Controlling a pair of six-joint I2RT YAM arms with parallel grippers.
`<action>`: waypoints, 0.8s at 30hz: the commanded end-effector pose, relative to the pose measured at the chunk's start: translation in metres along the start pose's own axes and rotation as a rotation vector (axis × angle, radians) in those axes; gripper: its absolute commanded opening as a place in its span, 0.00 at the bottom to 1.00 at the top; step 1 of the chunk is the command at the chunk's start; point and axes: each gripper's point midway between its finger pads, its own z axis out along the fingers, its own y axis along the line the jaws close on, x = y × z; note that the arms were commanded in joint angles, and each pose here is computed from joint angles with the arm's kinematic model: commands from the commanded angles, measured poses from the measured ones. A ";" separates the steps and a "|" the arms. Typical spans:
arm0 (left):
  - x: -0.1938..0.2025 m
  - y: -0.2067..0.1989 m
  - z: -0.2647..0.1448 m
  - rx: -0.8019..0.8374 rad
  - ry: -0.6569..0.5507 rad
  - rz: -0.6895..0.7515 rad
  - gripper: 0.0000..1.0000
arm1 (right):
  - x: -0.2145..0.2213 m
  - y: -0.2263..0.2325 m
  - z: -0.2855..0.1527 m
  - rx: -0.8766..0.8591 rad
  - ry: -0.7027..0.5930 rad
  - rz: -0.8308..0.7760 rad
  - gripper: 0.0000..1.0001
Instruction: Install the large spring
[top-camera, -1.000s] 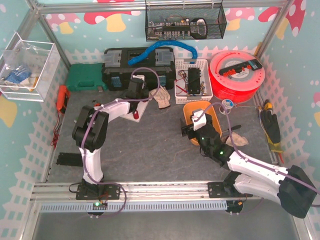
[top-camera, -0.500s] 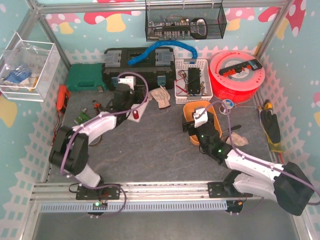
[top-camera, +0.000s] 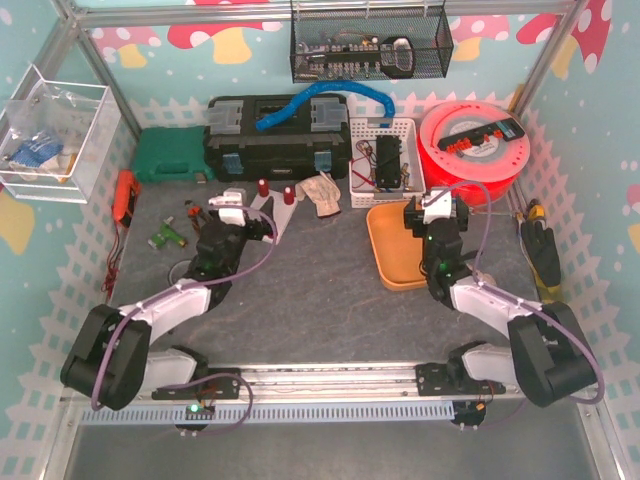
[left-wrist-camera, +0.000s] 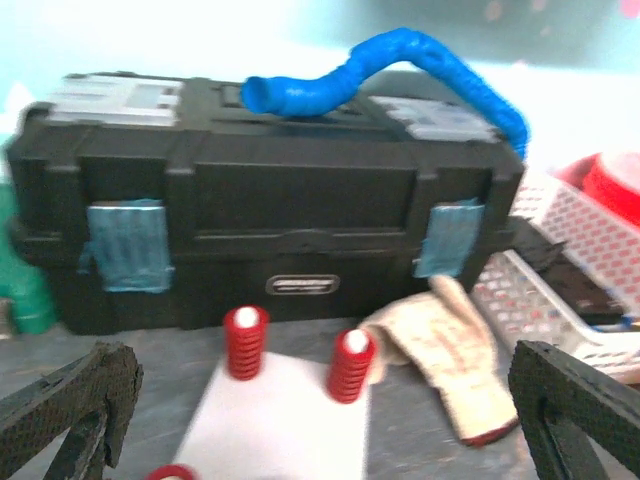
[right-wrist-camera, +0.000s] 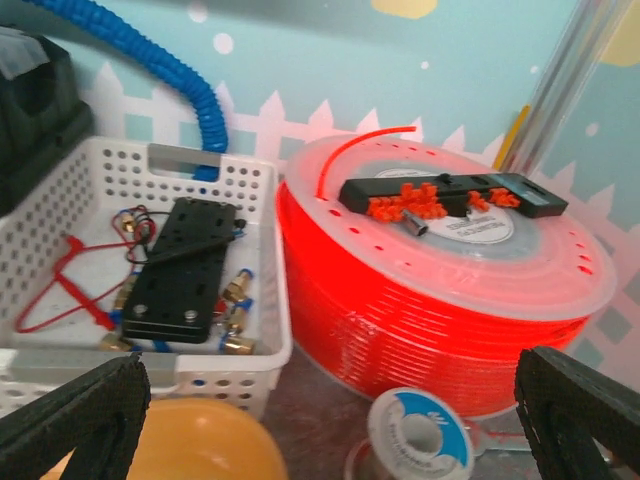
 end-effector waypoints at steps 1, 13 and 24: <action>0.001 0.035 -0.008 -0.164 -0.063 0.166 0.99 | 0.006 -0.014 0.010 0.011 -0.022 -0.085 0.99; 0.039 0.097 -0.032 -0.245 -0.040 0.165 0.99 | 0.056 -0.032 0.008 -0.050 -0.012 -0.072 0.99; 0.042 0.081 -0.028 -0.066 -0.080 0.190 0.99 | 0.063 -0.048 0.004 -0.118 -0.104 0.029 0.99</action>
